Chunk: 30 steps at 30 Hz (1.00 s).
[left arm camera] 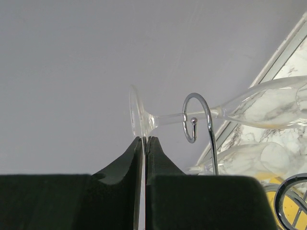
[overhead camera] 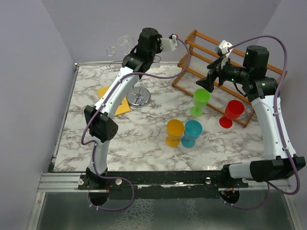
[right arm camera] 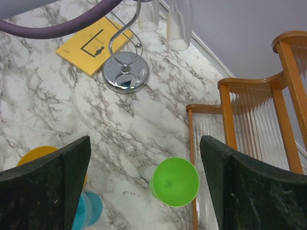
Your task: Place the wine glass upside down on the wine glass rack
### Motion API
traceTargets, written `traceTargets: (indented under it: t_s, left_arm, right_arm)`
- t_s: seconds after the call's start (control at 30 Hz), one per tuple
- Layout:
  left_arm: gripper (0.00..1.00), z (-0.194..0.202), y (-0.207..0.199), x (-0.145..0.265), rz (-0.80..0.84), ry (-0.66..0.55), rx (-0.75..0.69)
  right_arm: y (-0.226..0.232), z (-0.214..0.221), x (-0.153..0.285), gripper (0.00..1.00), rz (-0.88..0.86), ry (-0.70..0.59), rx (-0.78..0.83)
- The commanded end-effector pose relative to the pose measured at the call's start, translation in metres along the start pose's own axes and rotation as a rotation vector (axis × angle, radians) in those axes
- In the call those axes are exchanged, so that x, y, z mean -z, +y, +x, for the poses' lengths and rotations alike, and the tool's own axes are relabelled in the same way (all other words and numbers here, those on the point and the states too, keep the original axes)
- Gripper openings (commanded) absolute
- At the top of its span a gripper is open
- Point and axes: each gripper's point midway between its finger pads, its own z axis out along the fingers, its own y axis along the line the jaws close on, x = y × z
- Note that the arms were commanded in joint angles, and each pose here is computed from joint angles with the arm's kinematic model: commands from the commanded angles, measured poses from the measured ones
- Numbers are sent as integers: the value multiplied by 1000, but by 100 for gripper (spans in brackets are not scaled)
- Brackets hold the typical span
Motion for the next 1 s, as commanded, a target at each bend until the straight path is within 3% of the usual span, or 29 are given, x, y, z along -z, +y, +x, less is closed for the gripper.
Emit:
traceTargets:
  t_s: [0.0,0.47,0.97]
  left_arm:
    - [0,0,18,12,-35,-5,44]
    - [0,3,13,16,-13,0,47]
    - [8,11,7,20,11,32,38]
  right_arm:
    - [2,-10,4,95,6,-29,42]
    - [0,-7,2,95,9,-24,39]
    - [1,-9,4,95,8,-29,47]
